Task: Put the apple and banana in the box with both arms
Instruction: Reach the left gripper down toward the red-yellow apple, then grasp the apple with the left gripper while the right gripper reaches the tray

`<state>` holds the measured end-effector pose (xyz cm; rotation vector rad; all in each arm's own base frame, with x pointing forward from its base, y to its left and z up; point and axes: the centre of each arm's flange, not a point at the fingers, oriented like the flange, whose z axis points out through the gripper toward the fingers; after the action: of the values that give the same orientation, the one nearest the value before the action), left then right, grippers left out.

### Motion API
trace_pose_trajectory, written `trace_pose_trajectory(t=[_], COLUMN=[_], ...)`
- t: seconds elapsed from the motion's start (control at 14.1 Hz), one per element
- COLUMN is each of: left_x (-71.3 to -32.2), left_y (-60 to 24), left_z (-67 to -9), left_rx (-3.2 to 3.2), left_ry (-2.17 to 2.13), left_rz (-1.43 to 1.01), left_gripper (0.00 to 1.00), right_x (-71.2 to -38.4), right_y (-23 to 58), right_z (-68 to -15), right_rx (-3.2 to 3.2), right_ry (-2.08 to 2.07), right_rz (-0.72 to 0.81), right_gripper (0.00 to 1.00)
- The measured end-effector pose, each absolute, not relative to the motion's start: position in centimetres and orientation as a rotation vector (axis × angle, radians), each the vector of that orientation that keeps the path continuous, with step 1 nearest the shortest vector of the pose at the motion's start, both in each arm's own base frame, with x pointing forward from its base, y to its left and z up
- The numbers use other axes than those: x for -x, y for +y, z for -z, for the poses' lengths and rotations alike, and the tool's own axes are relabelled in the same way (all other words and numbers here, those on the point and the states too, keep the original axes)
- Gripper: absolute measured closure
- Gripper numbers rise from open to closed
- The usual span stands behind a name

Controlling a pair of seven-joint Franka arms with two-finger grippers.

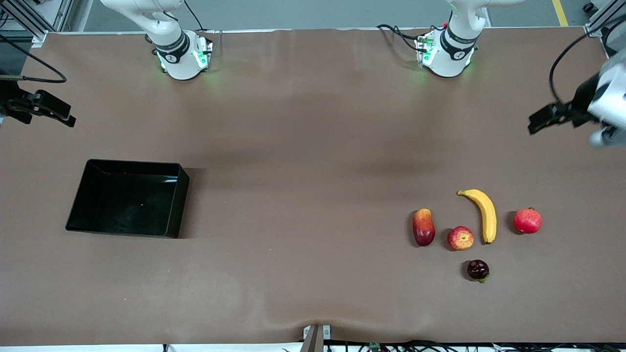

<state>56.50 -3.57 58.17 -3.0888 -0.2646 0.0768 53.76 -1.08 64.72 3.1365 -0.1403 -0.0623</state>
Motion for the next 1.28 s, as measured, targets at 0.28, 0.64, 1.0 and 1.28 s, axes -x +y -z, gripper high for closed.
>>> trace_pose_trajectory(t=[0.28, 0.64, 1.0, 1.28], left_x=[-59.4, -63.5, -68.3, -70.7], left_y=[-2.0, -2.4, -4.5, -5.4], left_z=[-46.6, -36.1, -31.7, -26.2], left_rx=[3.103, 3.122, 3.139, 3.151], left_ry=[-0.321, -0.312, -0.275, -0.263], left_rz=[0.055, 0.119, 0.117, 0.142], left_gripper=[0.00, 0.00, 0.00, 0.00], right_x=[-54.0, -56.0, -57.8, -60.0], right_y=[-1.0, -1.1, -2.1, -6.6], right_z=[-64.2, -61.4, -58.6, -52.0], right_rx=[-3.136, -3.135, -3.114, -3.068], right_ry=[-0.139, -0.139, -0.157, -0.252], right_rz=[0.077, 0.114, 0.133, 0.292], right_gripper=[0.00, 0.00, 0.00, 0.00])
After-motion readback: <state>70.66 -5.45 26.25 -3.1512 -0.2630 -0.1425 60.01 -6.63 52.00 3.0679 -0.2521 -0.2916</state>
